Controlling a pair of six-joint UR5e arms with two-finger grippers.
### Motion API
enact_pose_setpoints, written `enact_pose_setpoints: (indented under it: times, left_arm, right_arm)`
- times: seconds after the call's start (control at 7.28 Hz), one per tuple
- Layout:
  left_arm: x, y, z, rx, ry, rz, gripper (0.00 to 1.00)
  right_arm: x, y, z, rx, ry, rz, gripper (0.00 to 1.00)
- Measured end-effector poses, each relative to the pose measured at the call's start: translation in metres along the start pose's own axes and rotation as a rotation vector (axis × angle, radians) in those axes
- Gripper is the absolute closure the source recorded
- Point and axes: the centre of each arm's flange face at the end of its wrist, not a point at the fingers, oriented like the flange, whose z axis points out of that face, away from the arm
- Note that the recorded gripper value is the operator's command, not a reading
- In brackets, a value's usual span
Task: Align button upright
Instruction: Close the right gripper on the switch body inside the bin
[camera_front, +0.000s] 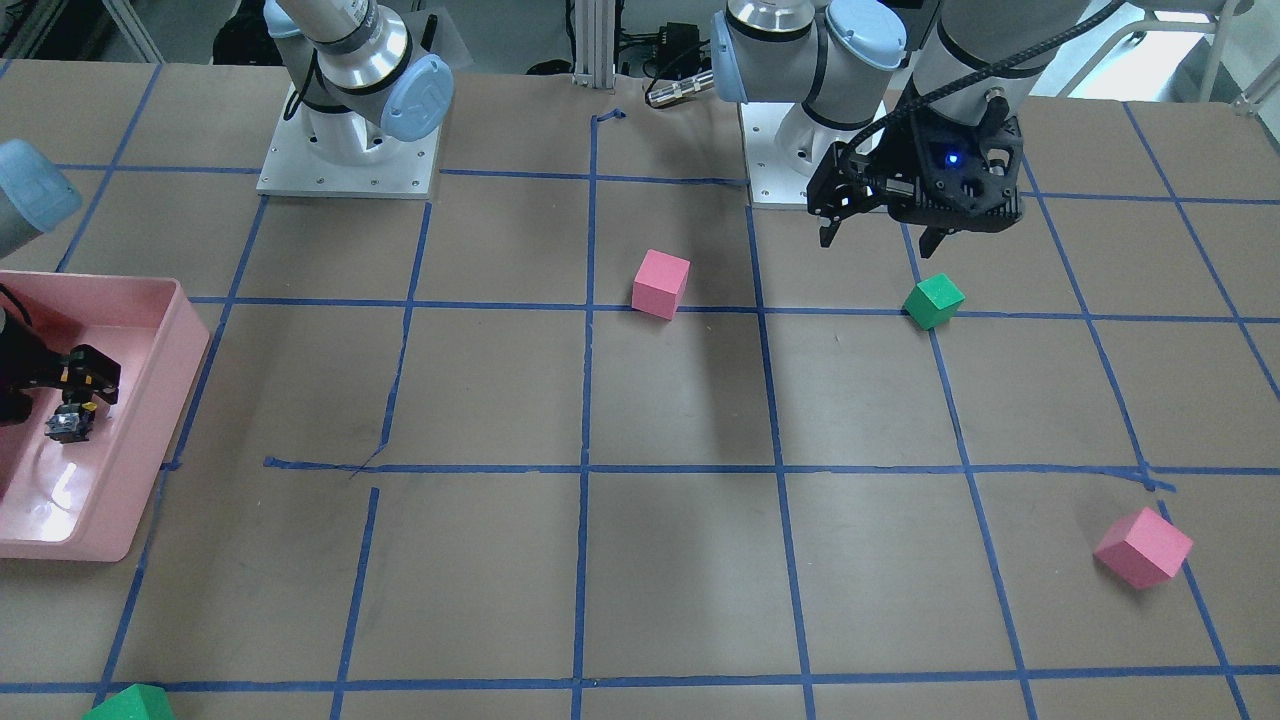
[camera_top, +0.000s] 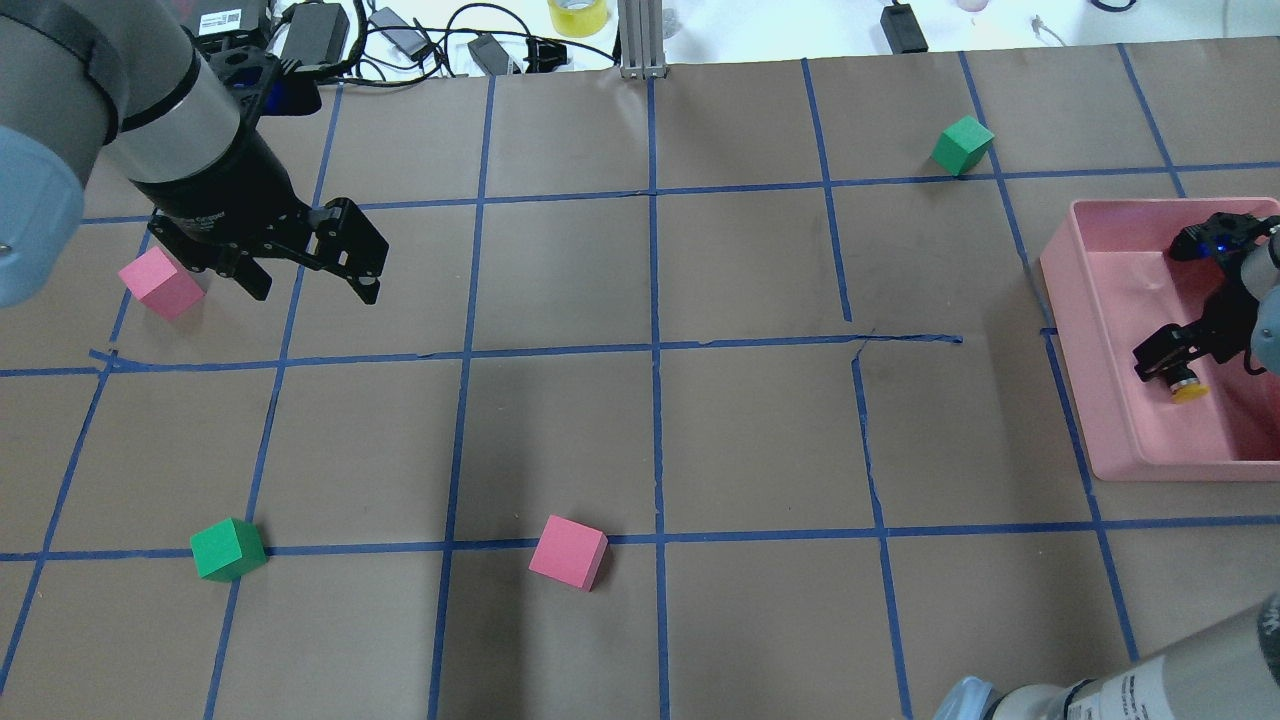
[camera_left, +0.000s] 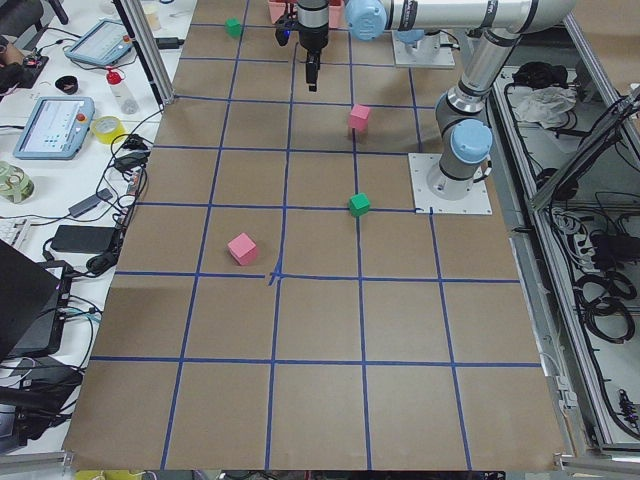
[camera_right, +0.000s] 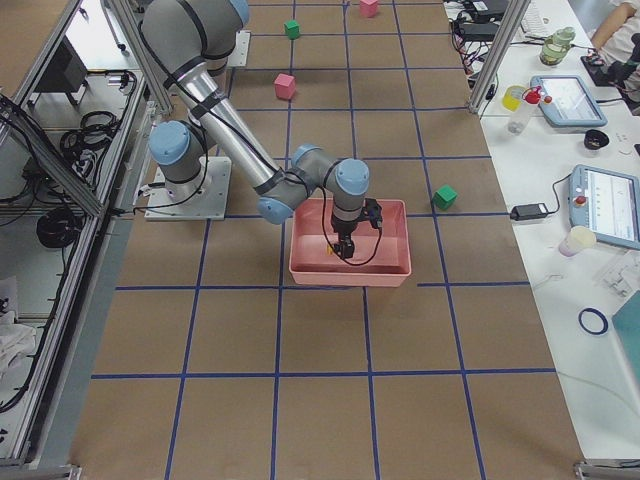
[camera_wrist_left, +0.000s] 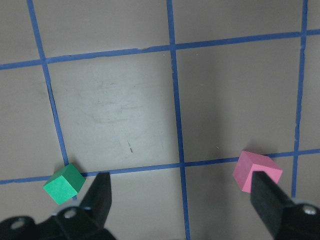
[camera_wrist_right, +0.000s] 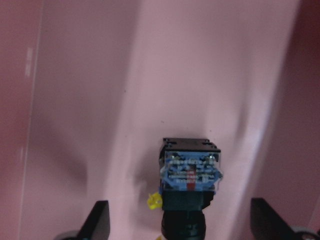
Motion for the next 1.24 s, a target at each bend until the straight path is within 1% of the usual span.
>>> enact_pose_setpoints:
  times: [0.14, 0.27, 0.41, 0.55, 1.24]
  left_arm:
    - [-0.0004, -0.0001, 0.0001, 0.0, -0.002, 0.003, 0.0]
    - [-0.0008, -0.0002, 0.0002, -0.001, -0.003, 0.005, 0.0]
    - [-0.0019, -0.0004, 0.0008, -0.002, -0.005, 0.007, 0.0]
    - [-0.0034, -0.0006, 0.0012, -0.004, -0.009, 0.014, 0.0]
    - [-0.0056, -0.0018, 0.003, -0.009, -0.016, 0.026, 0.0]
  right_arm:
    - [0.0002, -0.0014, -0.0011, 0.01, -0.003, 0.001, 0.0]
    - [-0.0001, -0.0053, -0.0036, 0.042, -0.016, 0.007, 0.0]
    - [-0.0023, -0.0084, -0.0033, 0.071, -0.041, 0.016, 0.0]
    - [-0.004, -0.0094, -0.002, 0.083, -0.055, 0.025, 0.0]
    - [-0.0059, -0.0089, 0.0004, 0.085, -0.067, 0.047, 0.0]
